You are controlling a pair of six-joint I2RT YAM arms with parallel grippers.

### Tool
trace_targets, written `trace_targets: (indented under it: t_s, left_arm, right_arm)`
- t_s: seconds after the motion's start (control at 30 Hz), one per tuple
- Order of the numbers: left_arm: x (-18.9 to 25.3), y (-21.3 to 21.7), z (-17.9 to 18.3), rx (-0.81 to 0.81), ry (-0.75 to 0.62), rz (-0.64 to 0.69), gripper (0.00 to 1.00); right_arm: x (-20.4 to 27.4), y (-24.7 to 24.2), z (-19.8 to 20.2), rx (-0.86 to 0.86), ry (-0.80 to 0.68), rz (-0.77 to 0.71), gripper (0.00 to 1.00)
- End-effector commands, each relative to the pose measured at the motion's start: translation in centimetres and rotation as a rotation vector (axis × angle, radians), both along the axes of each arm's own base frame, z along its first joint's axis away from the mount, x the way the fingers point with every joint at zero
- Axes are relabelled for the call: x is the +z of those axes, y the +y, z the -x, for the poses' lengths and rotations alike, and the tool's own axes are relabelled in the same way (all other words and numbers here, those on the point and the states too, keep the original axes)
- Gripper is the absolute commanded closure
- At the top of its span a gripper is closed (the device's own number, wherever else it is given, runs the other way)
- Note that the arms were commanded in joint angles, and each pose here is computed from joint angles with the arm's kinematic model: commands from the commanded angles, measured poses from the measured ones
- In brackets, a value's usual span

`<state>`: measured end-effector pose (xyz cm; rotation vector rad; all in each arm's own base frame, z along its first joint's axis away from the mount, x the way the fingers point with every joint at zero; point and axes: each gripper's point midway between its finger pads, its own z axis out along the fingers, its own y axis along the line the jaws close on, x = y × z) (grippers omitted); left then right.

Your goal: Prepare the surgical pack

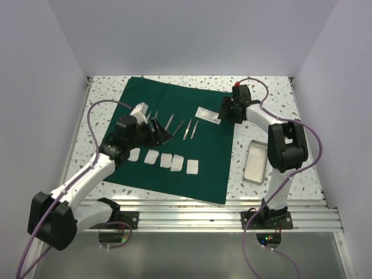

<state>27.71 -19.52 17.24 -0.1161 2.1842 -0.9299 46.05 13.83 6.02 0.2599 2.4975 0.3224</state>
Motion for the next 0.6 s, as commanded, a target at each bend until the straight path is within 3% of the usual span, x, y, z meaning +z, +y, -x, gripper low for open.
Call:
trace_targets:
  t_s: [0.0, 0.27, 0.57]
  left_arm:
    - [6.3, -2.5, -4.6, 0.022, -0.197, 0.064, 0.30]
    - [6.3, -6.8, -6.7, -0.031, -0.211, 0.079, 0.31]
    - [4.6, -7.3, -6.1, -0.077, -0.101, 0.012, 0.32]
  right_arm:
    - [3.2, -0.1, -2.0, 0.030, -0.111, -0.009, 0.33]
    - [1.2, 1.4, -4.9, 0.053, -0.092, -0.051, 0.38]
    - [0.1, 1.4, -4.6, 0.031, -0.034, -0.046, 0.48]
